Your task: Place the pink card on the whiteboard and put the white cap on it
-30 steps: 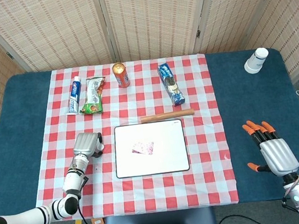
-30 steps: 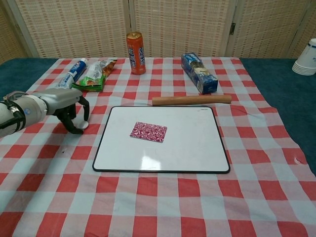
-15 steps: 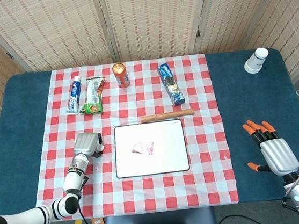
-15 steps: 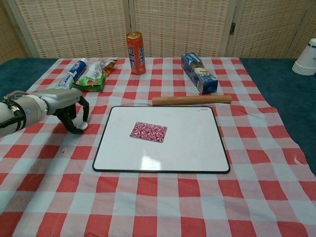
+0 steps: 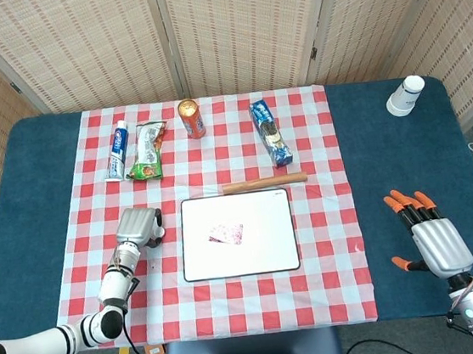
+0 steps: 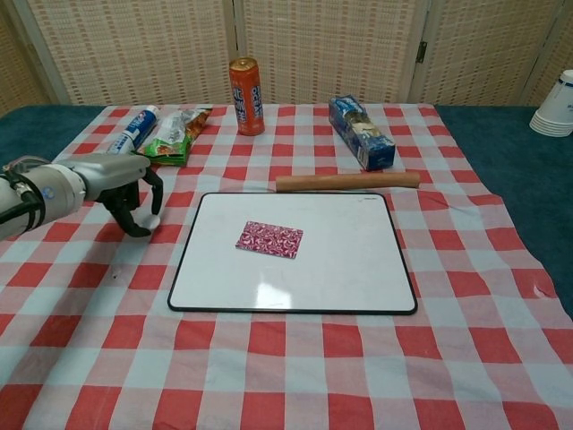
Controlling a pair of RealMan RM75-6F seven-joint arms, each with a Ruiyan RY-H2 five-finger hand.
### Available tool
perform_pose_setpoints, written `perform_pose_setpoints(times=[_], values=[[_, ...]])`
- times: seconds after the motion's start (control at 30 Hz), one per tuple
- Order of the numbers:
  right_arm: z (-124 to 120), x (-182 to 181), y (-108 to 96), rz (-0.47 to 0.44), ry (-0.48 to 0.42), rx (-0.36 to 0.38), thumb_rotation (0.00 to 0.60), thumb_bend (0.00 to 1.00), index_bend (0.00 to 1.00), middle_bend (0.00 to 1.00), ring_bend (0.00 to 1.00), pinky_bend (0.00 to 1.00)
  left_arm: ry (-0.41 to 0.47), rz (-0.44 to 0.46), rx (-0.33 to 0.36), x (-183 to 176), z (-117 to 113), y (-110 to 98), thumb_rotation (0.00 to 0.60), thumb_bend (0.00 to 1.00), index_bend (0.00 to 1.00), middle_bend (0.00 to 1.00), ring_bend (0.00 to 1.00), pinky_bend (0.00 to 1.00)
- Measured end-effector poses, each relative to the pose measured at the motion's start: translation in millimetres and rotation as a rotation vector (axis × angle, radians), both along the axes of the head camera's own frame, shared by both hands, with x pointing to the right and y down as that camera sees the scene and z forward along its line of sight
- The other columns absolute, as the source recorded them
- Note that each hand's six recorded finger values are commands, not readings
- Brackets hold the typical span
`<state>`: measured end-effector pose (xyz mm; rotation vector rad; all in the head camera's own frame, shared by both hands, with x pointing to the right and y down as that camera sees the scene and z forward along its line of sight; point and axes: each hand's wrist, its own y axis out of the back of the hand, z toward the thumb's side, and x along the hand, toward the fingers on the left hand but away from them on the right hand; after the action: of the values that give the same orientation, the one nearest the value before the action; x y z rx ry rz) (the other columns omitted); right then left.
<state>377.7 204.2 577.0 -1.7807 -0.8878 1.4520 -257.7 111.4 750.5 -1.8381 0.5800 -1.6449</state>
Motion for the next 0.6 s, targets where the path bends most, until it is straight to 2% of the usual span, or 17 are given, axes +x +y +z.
perform_pose_setpoints(times=[0.23, 0.4, 0.6], values=[[1, -1, 0, -0.004, -0.002, -0.006, 0.600, 0.04, 0.00, 0.00, 0.00, 0.00, 0.056, 0.040, 0.016, 31, -18, -2, 0.600, 0.27, 0.54, 0.97, 1.00, 1.00], [-1, 1, -1, 0.002, -0.008, -0.003, 0.600, 0.04, 0.00, 0.00, 0.00, 0.00, 0.100, 0.101, 0.032, 72, -31, 0, 0.600, 0.27, 0.54, 0.97, 1.00, 1.00], [-3, 2, -1, 0.004, -0.017, -0.001, 0.600, 0.04, 0.00, 0.00, 0.00, 0.00, 0.146, 0.164, 0.031, 124, -39, 12, 0.600, 0.27, 0.54, 0.97, 1.00, 1.00]])
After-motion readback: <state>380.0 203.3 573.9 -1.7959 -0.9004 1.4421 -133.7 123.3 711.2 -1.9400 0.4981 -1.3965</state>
